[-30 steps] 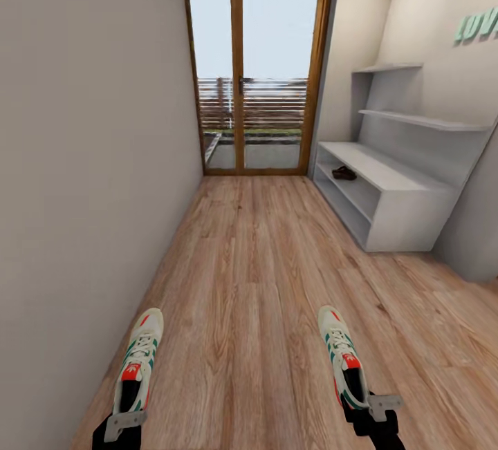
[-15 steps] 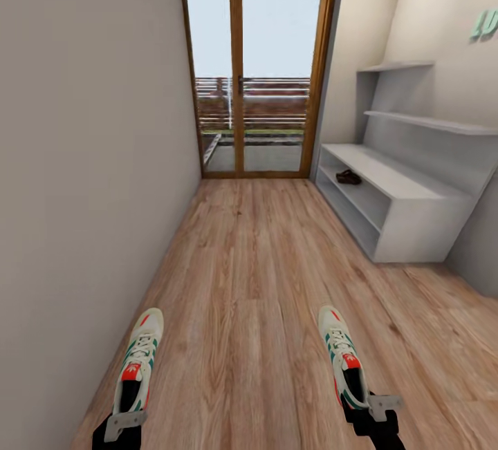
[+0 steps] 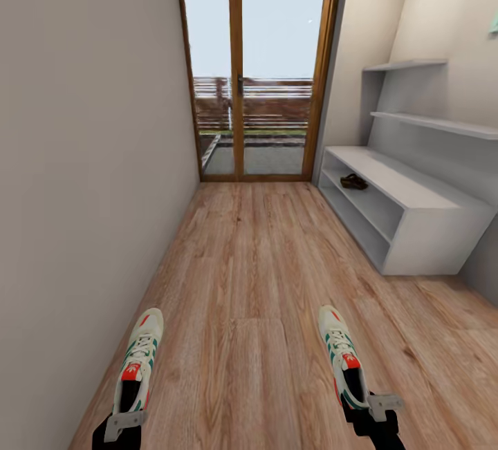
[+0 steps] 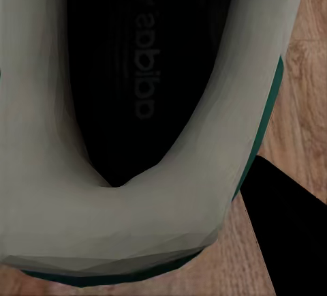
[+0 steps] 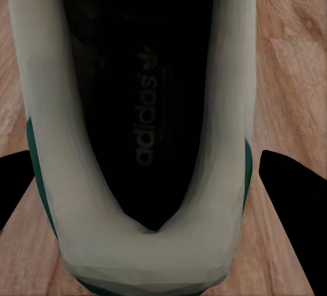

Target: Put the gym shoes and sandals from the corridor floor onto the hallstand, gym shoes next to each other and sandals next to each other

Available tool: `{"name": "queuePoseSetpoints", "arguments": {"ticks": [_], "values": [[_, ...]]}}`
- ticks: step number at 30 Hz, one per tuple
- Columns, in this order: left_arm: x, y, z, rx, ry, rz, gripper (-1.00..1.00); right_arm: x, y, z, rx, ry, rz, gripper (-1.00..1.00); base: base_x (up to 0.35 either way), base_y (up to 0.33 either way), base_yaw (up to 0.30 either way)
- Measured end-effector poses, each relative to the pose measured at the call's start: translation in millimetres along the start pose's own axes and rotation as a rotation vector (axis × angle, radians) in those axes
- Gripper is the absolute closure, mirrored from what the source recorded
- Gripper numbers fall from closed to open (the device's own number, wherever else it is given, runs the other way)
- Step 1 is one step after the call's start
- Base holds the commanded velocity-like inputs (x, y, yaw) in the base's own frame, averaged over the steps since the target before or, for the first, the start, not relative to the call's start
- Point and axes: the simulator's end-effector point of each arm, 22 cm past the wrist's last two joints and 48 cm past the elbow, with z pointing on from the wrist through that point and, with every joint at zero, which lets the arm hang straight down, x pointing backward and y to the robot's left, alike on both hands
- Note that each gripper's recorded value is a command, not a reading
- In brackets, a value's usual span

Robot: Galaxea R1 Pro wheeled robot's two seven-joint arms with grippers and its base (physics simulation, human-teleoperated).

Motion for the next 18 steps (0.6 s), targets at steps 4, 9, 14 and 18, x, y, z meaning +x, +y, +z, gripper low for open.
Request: {"name": "queuePoseSetpoints", "arguments": {"ticks": [4, 9, 14, 18], "values": [[0.0, -0.1, 0.0, 0.0, 0.0, 0.0, 1.0, 0.0, -0.1, 0.0, 0.001, 0.0, 0.0, 1.0, 0.34, 0.0, 0.0], [-0.2, -0.1, 0.1, 0.0, 0.0, 0.0, 1.0, 0.0, -0.1, 0.0, 0.001, 0.0, 0.0, 1.0, 0.34, 0.0, 0.0], [0.1, 0.0, 0.0, 0.0, 0.0, 0.0, 1.0, 0.0, -0.1, 0.0, 0.001, 0.0, 0.0, 1.0, 0.34, 0.0, 0.0], [0.0, -0.1, 0.1, 0.001, 0.0, 0.0, 1.0, 0.0, -0.1, 0.0, 0.001, 0.0, 0.0, 1.0, 0.34, 0.0, 0.0]]}}
